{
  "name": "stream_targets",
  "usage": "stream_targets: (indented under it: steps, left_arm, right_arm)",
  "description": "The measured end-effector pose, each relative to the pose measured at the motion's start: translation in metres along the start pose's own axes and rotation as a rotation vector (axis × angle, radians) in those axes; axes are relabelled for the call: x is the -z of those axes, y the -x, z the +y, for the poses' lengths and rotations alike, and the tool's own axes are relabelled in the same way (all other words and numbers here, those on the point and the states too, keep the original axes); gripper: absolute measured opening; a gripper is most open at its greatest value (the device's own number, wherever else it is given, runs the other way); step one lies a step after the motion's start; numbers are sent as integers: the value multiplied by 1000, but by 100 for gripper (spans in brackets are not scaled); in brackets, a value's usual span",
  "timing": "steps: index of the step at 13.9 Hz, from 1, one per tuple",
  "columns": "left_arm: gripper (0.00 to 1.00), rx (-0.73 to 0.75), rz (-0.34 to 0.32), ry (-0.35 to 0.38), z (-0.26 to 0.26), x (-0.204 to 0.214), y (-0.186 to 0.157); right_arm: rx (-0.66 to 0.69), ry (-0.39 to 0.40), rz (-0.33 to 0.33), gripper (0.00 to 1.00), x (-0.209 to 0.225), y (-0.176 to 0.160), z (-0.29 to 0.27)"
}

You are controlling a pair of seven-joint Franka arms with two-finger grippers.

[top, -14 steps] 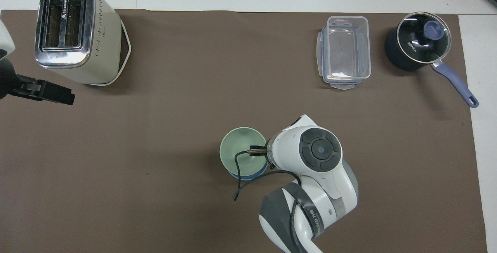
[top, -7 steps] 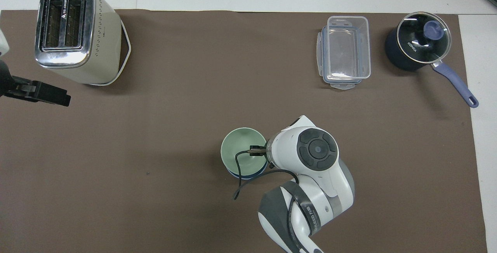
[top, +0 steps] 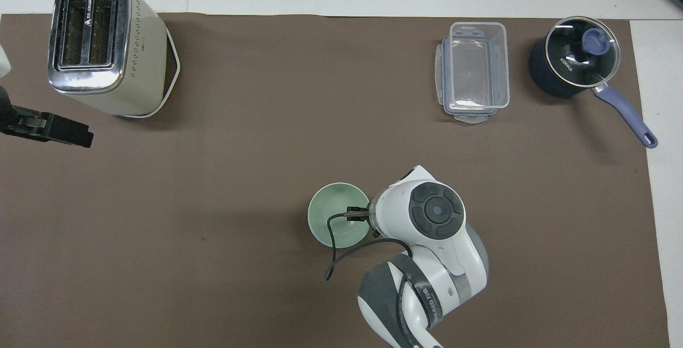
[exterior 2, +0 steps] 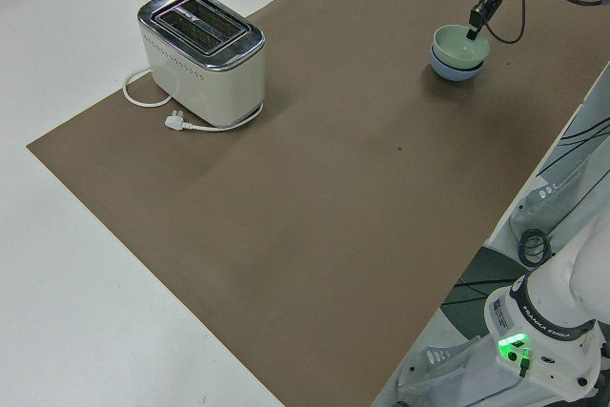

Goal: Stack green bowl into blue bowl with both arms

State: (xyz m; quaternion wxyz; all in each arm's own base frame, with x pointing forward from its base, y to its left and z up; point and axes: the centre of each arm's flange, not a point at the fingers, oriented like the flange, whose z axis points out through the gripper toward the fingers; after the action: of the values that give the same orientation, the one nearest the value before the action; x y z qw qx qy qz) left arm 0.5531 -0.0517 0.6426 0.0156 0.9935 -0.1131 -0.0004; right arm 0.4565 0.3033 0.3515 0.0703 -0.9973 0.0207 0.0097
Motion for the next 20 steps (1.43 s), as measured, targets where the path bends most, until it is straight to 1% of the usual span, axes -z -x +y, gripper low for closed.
stream_targets:
  steps: [4, 5, 6, 7, 9, 10, 13, 14, 16, 18, 20]
  left_arm:
    - [100, 0, 1, -1, 0, 1, 1]
    - [100, 0, 2, -1, 0, 1, 1]
    - [100, 0, 2, -1, 0, 1, 1]
    - [100, 0, 2, -1, 0, 1, 1]
    - [100, 0, 2, -1, 0, 1, 1]
    - [100, 0, 2, -1, 0, 1, 1]
    - [100, -2, 2, -1, 1, 1, 1]
    - [100, -2, 2, -1, 1, 1, 1]
    - [100, -2, 2, -1, 1, 1, 1]
    - [100, -2, 2, -1, 1, 1, 1]
    - [100, -2, 3, -1, 1, 1, 1]
  right_arm:
    - [6, 2, -3, 5, -1, 4, -1]
    - [7, 2, -3, 11, -1, 4, -2]
    - [7, 2, -3, 20, -1, 4, -2]
    - [7, 0, -1, 32, 0, 4, -2]
    - [9, -8, 10, 52, 6, 1, -5]
    - [7, -15, 21, 64, 11, -2, -6]
    - [-24, -37, 76, 96, 43, -22, 11]
    - [-30, -34, 93, 100, 57, -31, 25]
    - [-34, -11, 105, 100, 89, -51, 59]
    - [-19, 2, 98, 100, 130, -71, 96]
    - [-10, 11, 90, 100, 167, -84, 132]
